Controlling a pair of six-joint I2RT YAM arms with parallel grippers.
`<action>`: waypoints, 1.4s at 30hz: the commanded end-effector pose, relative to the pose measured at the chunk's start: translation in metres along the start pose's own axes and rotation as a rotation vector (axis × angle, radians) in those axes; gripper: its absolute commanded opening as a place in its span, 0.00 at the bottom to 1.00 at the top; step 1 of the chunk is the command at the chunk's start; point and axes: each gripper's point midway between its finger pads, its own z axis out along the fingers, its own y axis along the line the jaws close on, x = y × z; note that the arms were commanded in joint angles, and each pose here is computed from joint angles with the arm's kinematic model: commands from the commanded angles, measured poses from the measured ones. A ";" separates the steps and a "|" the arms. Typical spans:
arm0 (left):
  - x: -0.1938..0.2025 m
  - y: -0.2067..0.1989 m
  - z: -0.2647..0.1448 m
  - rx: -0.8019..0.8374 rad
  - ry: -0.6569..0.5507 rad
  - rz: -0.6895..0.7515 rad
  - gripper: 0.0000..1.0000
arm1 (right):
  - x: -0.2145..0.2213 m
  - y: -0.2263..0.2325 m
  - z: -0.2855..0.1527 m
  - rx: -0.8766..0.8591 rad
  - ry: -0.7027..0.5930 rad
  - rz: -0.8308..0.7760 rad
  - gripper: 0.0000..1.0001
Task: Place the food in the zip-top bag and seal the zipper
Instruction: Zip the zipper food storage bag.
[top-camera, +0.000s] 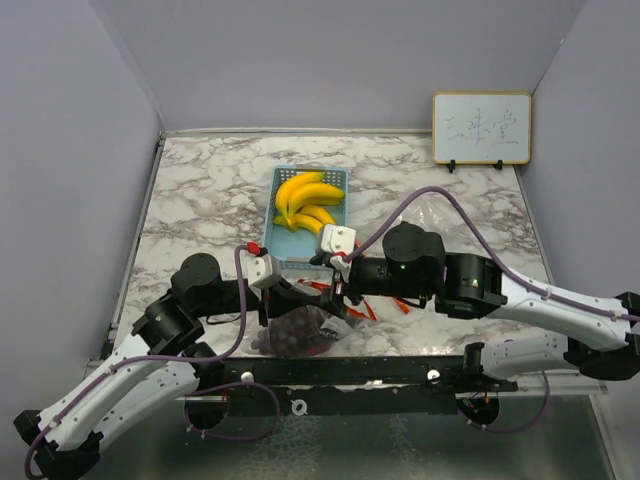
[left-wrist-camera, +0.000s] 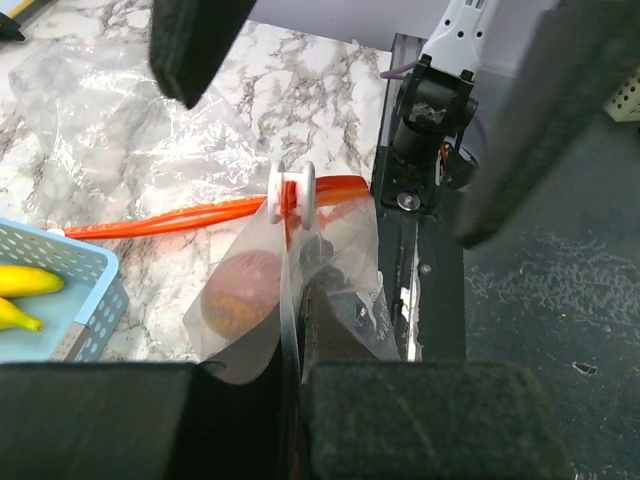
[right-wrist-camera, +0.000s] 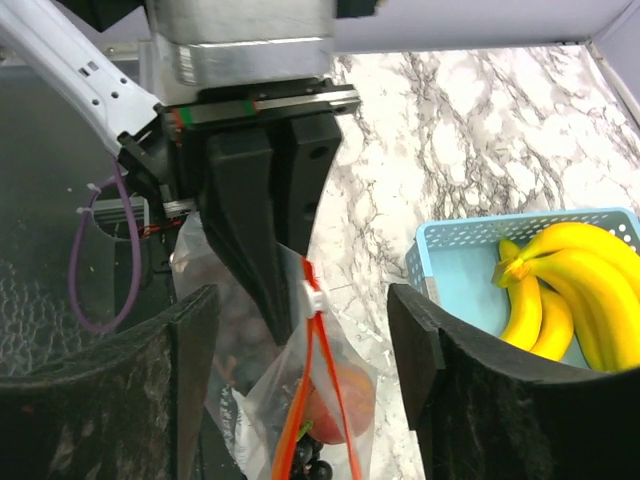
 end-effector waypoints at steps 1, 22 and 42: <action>-0.034 -0.012 -0.005 0.043 -0.111 0.078 0.00 | -0.011 -0.007 0.000 -0.047 -0.052 0.016 0.64; -0.034 -0.011 -0.006 0.033 -0.117 0.086 0.00 | -0.004 0.004 0.010 -0.230 -0.058 0.072 0.39; -0.049 -0.003 -0.022 -0.072 -0.170 0.118 0.00 | 0.019 -0.006 0.005 -0.164 0.014 0.110 0.02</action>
